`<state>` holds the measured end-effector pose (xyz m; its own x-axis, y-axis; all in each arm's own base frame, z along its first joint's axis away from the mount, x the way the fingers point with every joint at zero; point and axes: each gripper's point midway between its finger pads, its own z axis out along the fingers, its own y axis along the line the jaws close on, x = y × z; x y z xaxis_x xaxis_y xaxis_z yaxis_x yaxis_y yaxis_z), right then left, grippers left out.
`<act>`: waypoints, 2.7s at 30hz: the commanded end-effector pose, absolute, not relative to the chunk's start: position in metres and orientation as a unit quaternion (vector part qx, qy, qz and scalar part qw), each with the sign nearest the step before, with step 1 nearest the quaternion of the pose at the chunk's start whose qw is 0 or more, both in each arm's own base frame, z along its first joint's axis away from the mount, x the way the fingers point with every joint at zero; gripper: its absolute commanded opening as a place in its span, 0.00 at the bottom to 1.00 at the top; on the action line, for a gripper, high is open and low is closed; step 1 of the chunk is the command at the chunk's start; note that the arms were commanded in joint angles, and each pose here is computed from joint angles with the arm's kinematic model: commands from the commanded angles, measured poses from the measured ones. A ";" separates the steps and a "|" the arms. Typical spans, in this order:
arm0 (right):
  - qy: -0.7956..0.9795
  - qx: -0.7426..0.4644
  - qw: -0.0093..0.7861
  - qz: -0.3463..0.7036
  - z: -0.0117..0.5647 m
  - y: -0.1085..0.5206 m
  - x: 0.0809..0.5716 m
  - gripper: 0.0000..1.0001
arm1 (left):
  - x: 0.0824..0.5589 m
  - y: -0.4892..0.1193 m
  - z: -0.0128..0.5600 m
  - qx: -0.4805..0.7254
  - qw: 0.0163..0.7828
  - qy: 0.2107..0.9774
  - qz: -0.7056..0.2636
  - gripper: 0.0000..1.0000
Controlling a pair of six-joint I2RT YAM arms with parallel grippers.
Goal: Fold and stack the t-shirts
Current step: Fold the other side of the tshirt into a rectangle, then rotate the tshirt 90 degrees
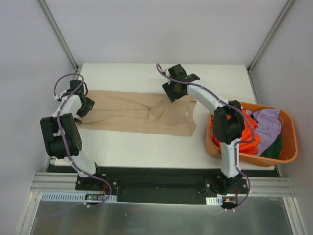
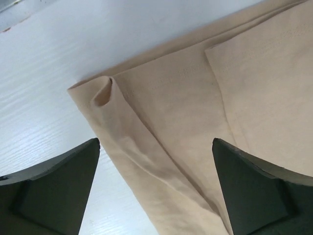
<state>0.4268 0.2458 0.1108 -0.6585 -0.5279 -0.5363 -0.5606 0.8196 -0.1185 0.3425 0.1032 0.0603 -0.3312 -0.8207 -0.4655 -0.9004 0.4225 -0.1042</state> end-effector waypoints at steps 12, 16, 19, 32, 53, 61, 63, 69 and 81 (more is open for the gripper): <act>0.917 -0.184 0.303 0.182 0.148 0.271 0.345 0.96 | 0.354 0.056 0.108 -0.426 0.259 0.866 -0.036 0.99; 0.934 -0.133 0.262 0.204 0.122 0.287 0.303 0.96 | 0.379 0.020 0.097 -0.350 0.244 0.901 -0.075 0.99; 0.944 -0.103 0.234 0.210 0.102 0.296 0.280 0.96 | 0.395 0.005 0.089 -0.328 0.230 0.912 -0.094 0.99; 0.961 -0.024 0.148 0.232 0.035 0.291 0.306 0.96 | 0.356 -0.026 0.021 -0.351 0.120 0.922 -0.113 0.99; 0.923 -0.020 0.243 0.298 0.088 0.297 0.539 0.96 | 0.207 -0.205 0.100 -0.207 0.132 0.935 -0.254 0.99; 0.907 -0.115 0.300 0.272 0.183 0.300 0.482 0.96 | 0.236 -0.151 0.132 -0.193 0.278 0.926 -0.165 0.99; 0.911 -0.135 0.294 0.257 0.185 0.305 0.456 0.96 | 0.235 -0.134 0.127 -0.204 0.279 0.927 -0.145 0.99; 0.929 -0.187 0.224 0.227 0.156 0.345 0.334 0.96 | 0.222 -0.097 0.098 -0.282 0.249 0.918 -0.127 0.99; 0.949 -0.211 0.082 0.219 0.062 0.412 0.241 0.96 | 0.200 -0.072 0.091 -0.314 0.301 0.892 -0.119 0.99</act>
